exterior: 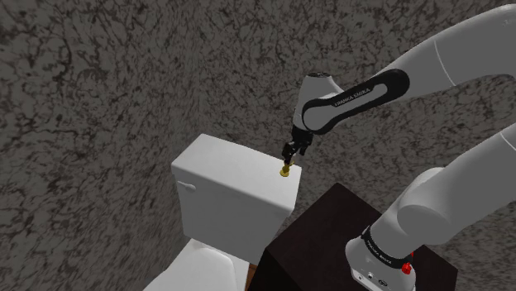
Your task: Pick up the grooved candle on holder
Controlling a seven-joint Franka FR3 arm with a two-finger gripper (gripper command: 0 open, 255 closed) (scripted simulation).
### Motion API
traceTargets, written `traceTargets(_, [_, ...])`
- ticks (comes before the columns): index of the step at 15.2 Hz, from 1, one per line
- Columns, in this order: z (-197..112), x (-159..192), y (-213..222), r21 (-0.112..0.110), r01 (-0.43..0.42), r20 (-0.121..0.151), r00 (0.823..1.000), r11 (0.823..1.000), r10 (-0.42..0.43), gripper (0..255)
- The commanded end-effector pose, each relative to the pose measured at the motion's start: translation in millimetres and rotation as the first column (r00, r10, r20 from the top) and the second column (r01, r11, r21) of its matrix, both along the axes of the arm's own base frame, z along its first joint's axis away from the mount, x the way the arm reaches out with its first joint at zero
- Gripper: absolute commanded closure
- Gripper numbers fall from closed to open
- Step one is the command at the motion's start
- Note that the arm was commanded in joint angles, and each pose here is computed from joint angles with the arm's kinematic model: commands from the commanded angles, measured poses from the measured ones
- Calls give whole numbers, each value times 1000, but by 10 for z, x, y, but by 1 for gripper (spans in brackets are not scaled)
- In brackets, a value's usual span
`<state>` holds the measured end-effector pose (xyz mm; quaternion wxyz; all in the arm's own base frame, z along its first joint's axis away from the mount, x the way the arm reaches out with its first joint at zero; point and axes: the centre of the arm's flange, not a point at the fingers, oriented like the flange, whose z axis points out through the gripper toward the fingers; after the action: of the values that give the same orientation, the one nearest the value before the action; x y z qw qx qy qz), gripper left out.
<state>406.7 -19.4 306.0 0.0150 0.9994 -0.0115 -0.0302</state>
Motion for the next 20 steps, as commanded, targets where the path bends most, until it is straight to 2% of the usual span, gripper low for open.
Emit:
traceTargets(1, [-108, 5, 4, 0, 0, 1, 1000, 1000, 0, 0])
traceTargets(4, [-191, 5, 4, 0, 0, 1, 1000, 1000, 0, 0])
traceTargets(5, [-190, 4, 4, 0, 0, 1, 1000, 1000, 0, 255])
traceTargets(14, [-191, 5, 4, 0, 0, 1, 1000, 1000, 0, 255])
traceTargets(20, [125, 5, 4, 0, 0, 1, 1000, 1000, 0, 255])
